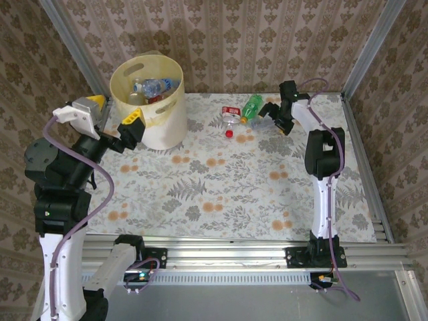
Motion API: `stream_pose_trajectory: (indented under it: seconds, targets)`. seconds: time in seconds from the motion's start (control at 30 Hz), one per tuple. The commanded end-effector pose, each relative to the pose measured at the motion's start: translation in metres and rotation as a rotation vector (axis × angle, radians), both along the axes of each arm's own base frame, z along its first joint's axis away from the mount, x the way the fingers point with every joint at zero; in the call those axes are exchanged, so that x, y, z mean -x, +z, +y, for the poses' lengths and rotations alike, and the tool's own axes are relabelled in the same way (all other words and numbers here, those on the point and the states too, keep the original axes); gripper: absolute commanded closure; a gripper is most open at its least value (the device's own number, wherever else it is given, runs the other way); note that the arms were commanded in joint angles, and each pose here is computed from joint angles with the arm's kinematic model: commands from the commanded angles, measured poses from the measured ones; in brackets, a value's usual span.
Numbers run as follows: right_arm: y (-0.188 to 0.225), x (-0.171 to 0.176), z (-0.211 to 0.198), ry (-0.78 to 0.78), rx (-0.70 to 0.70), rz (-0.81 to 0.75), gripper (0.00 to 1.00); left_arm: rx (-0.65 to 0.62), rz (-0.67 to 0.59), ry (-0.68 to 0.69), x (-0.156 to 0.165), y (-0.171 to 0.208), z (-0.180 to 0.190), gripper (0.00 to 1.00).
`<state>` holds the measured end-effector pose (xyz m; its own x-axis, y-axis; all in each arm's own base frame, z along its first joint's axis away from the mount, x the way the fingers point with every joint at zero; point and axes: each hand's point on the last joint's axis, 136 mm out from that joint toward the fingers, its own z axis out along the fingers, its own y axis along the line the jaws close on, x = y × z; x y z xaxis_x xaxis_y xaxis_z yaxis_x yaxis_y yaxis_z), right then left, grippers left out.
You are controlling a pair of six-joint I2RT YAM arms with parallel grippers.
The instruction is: Throw the plastic bottles in the bin
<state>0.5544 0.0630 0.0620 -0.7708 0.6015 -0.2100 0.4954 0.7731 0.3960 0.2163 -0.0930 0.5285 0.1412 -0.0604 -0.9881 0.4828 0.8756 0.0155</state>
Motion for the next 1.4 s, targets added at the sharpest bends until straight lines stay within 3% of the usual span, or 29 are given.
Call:
stream_pose_trajectory:
  seconds: [0.0, 0.8, 0.97, 1.37]
  targets:
    - [-0.006, -0.001, -0.007, -0.037, 0.022, 0.037, 0.0, -0.008, -0.018, 0.015, 0.005, 0.002, 0.003, 0.0]
    - [-0.025, -0.007, -0.012, 0.016, 0.092, 0.1, 0.03, -0.013, 0.01, 0.015, 0.006, -0.005, 0.003, 0.0]
    - [-0.029, 0.004, -0.014, 0.021, 0.095, 0.103, 0.08, -0.006, 0.008, 0.014, 0.006, -0.004, 0.003, 0.0]
    - [-0.027, 0.035, -0.014, 0.041, 0.094, 0.078, 0.38, 0.018, 0.015, -0.043, 0.011, -0.003, -0.005, 0.0]
